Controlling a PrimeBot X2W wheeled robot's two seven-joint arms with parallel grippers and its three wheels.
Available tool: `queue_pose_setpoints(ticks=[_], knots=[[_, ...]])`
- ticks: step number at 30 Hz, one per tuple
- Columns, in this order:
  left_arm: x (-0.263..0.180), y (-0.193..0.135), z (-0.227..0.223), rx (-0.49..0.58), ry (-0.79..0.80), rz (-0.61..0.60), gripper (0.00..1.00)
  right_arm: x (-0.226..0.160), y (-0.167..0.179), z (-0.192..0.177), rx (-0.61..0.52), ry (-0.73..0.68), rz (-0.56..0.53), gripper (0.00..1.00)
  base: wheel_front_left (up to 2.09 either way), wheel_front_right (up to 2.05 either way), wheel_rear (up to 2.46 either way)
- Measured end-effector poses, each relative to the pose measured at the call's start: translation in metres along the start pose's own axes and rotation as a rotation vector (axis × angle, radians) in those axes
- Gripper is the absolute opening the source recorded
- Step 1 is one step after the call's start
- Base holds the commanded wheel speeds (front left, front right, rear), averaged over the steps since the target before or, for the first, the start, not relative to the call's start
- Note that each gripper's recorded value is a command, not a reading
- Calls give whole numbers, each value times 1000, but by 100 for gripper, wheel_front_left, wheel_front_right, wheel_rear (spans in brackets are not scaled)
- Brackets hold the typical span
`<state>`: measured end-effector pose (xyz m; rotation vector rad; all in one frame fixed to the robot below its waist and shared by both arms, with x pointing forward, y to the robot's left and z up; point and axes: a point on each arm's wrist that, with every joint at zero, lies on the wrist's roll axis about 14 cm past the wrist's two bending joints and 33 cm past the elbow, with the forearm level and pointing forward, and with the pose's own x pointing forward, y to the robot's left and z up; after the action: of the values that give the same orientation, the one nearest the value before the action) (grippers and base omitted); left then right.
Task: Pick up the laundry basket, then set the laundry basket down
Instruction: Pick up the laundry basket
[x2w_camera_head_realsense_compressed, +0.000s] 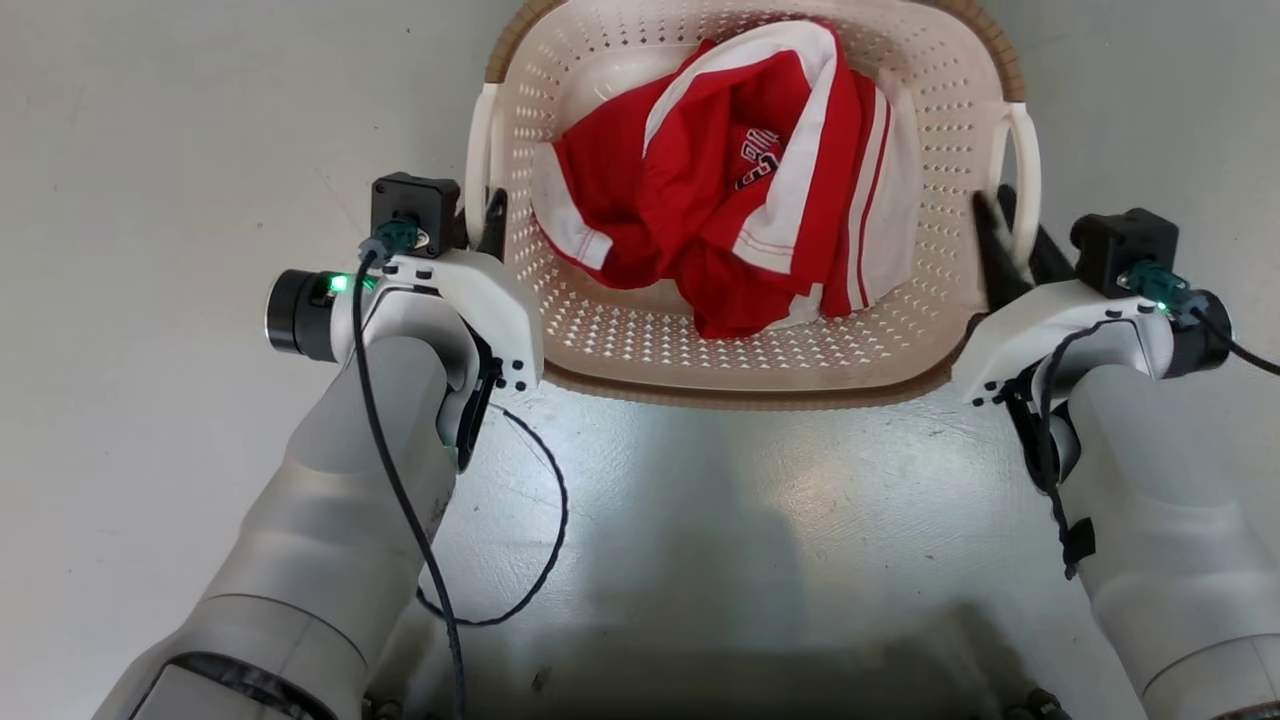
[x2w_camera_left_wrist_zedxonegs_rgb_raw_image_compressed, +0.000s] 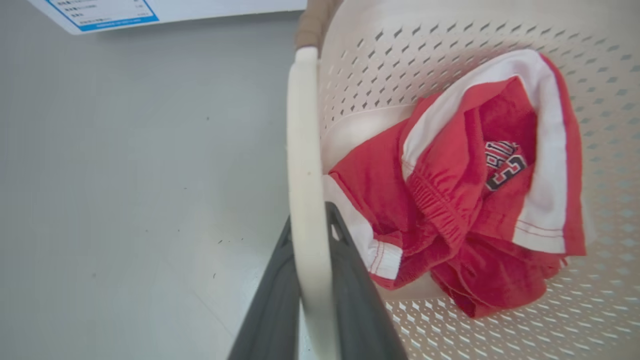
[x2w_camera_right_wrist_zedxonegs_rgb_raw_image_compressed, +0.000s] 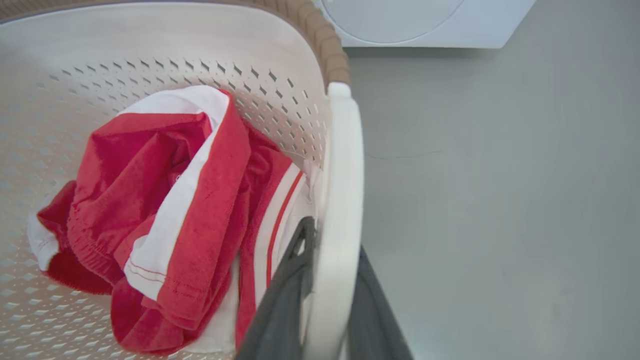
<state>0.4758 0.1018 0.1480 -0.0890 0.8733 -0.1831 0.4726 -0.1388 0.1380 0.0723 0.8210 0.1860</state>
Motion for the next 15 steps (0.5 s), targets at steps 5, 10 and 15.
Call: queue_pose_setpoints(ticks=[5,10,15], knots=[[-2,0,-3,-15,13,3,0,-1,0,1,15,-1,-5,0,0,0,0],[-8,0,-4,-10,25,7,0,-5,5,-5,0,29,10,0,0,0,0],[-17,-1,2,-15,22,7,0,-13,11,-3,-10,46,27,0,0,0,0]])
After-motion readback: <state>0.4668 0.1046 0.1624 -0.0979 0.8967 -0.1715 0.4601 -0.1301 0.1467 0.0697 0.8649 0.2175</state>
